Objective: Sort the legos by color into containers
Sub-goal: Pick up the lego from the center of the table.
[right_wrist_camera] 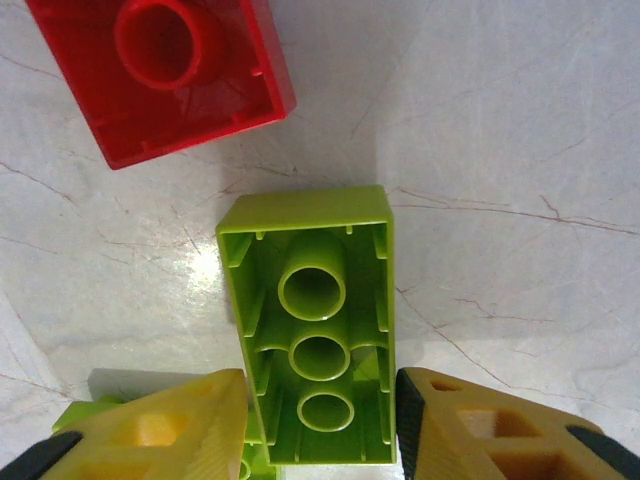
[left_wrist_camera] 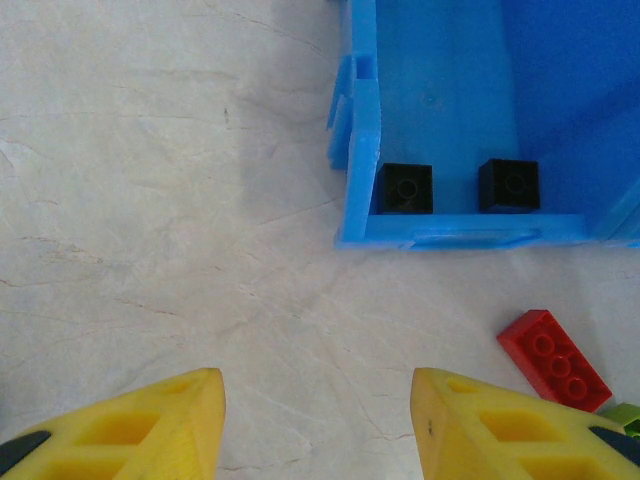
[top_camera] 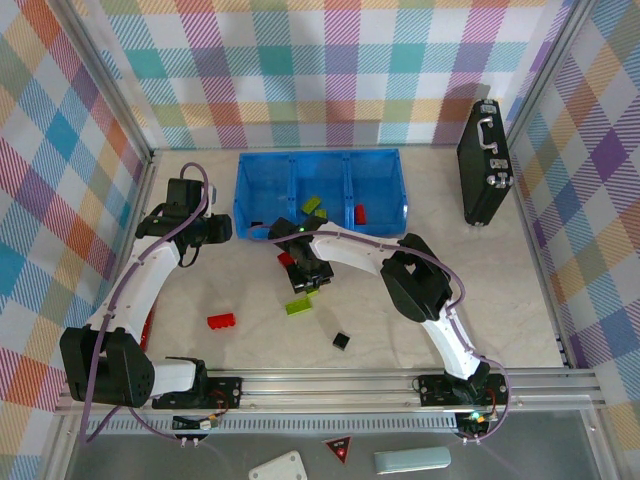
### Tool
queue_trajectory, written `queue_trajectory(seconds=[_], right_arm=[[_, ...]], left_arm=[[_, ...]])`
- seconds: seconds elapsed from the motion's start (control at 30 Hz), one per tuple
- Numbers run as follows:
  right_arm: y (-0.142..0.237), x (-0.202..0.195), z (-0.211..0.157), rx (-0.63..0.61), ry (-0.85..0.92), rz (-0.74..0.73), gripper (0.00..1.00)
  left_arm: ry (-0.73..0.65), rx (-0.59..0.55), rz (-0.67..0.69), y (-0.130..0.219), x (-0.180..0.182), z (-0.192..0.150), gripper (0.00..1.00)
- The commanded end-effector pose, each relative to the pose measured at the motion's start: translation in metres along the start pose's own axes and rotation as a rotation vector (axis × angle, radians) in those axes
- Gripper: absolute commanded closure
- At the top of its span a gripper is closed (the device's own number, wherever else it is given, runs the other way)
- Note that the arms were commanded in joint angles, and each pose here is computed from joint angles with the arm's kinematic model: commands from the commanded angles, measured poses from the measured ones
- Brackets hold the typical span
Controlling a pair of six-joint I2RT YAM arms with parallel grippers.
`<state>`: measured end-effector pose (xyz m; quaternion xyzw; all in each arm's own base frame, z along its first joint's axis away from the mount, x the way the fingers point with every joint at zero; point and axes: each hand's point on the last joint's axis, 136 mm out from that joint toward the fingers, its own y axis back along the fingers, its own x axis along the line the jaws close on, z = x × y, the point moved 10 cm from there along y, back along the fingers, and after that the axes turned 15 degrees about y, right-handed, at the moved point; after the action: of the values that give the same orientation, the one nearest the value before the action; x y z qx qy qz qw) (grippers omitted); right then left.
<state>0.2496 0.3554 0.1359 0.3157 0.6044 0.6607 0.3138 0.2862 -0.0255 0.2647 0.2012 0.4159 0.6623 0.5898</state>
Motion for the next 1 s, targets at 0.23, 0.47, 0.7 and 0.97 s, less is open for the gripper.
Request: queue_trajectory(seconds=[0.23,0.47,0.7,0.97], right_arm=[[-0.008,0.003,0.001,0.012,-0.009,-0.005,0.57],[-0.014,0.004,0.002,0.026,-0.008,-0.009,0.57],[-0.013,0.004,0.003,0.023,-0.008,-0.011,0.63],[0.005,0.002,0.005,-0.023,-0.001,-0.026,0.66]], left_arm=[[0.004,-0.006,-0.011,0.009,0.003,0.001,0.48],[0.004,-0.007,-0.013,0.01,0.003,0.0,0.48],[0.004,-0.009,-0.014,0.011,0.003,0.001,0.48],[0.005,-0.01,-0.013,0.011,0.003,0.001,0.48]])
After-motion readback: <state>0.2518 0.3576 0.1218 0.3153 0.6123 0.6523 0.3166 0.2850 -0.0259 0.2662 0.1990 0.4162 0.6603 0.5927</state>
